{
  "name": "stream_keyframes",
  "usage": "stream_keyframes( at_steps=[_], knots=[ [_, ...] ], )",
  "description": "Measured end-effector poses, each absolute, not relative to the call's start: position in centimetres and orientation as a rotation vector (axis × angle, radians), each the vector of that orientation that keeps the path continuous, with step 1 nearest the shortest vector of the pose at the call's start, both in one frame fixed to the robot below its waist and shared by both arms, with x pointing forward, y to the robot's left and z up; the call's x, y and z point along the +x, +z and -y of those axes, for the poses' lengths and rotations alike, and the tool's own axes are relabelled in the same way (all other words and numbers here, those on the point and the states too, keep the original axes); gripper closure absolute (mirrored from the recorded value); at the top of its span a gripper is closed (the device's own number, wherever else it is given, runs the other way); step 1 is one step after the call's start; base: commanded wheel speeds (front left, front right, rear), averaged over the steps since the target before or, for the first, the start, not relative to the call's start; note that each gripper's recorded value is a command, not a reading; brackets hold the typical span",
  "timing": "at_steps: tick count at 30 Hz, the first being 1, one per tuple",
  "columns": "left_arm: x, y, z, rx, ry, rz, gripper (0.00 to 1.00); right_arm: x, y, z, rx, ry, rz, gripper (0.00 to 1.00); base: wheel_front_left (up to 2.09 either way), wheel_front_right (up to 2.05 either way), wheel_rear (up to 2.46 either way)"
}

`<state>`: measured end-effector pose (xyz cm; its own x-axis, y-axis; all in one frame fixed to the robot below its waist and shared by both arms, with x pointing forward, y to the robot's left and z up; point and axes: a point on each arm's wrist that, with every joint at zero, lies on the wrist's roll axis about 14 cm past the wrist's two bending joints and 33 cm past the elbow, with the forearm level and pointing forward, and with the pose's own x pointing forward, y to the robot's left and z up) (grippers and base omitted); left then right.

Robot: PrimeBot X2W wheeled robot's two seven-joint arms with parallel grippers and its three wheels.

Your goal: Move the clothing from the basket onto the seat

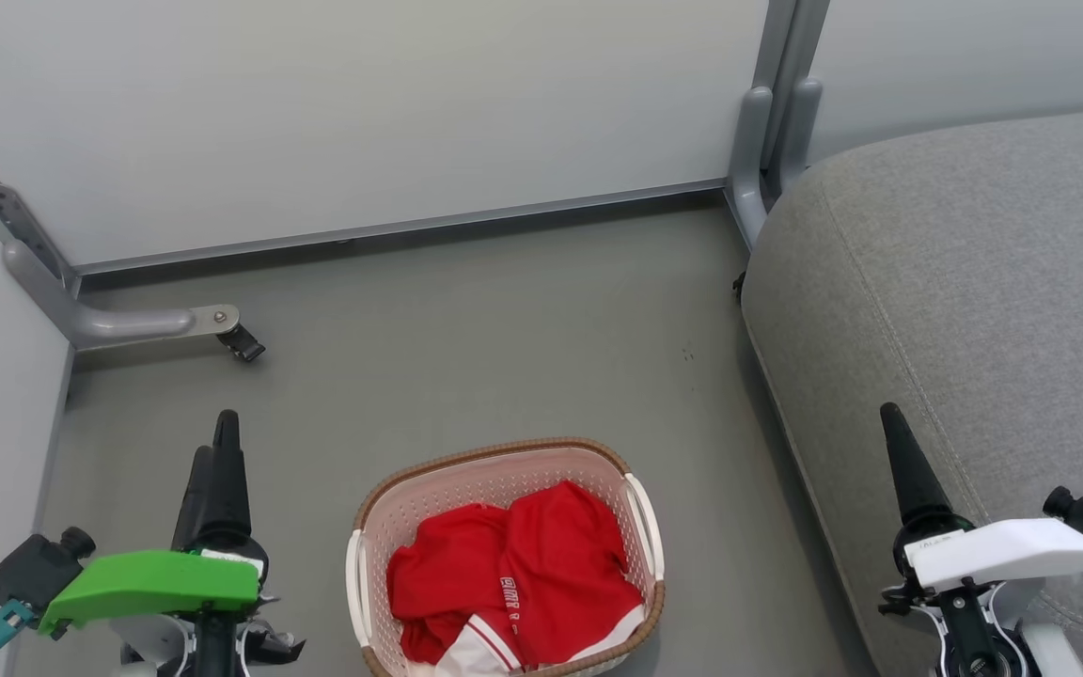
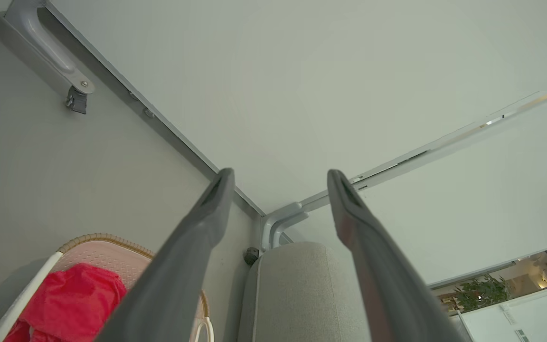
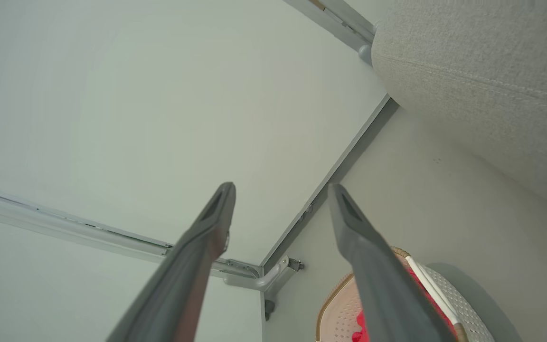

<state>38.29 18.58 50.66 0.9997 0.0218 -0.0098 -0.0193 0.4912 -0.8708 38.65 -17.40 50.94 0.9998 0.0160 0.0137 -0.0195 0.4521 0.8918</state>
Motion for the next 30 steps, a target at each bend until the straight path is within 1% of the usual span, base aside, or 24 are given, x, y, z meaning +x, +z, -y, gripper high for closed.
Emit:
stream_keyframes(
  at_steps=[1, 9, 23, 30],
  knots=[
    [38.3, 50.7, -18.4, -1.013, 0.021, 0.000, 0.00, 38.7, 51.0, 17.2, 1.065, 0.028, 0.005, 0.00, 0.00, 0.00, 0.00],
    [38.3, 50.9, -17.6, -0.857, 0.005, -0.004, 0.00, 38.8, 51.3, 16.3, 0.894, 0.062, 0.008, 0.00, 0.00, 0.00, 0.00],
    [38.2, 50.9, -16.4, -0.577, -0.019, -0.001, 0.00, 38.8, 51.6, 15.2, 0.667, 0.103, 0.026, 0.00, 0.00, 0.00, 0.00],
    [38.2, 51.1, -15.8, -0.488, -0.039, 0.009, 0.00, 38.9, 51.8, 14.9, 0.577, 0.116, 0.039, 0.00, 0.00, 0.00, 0.00]
  ],
)
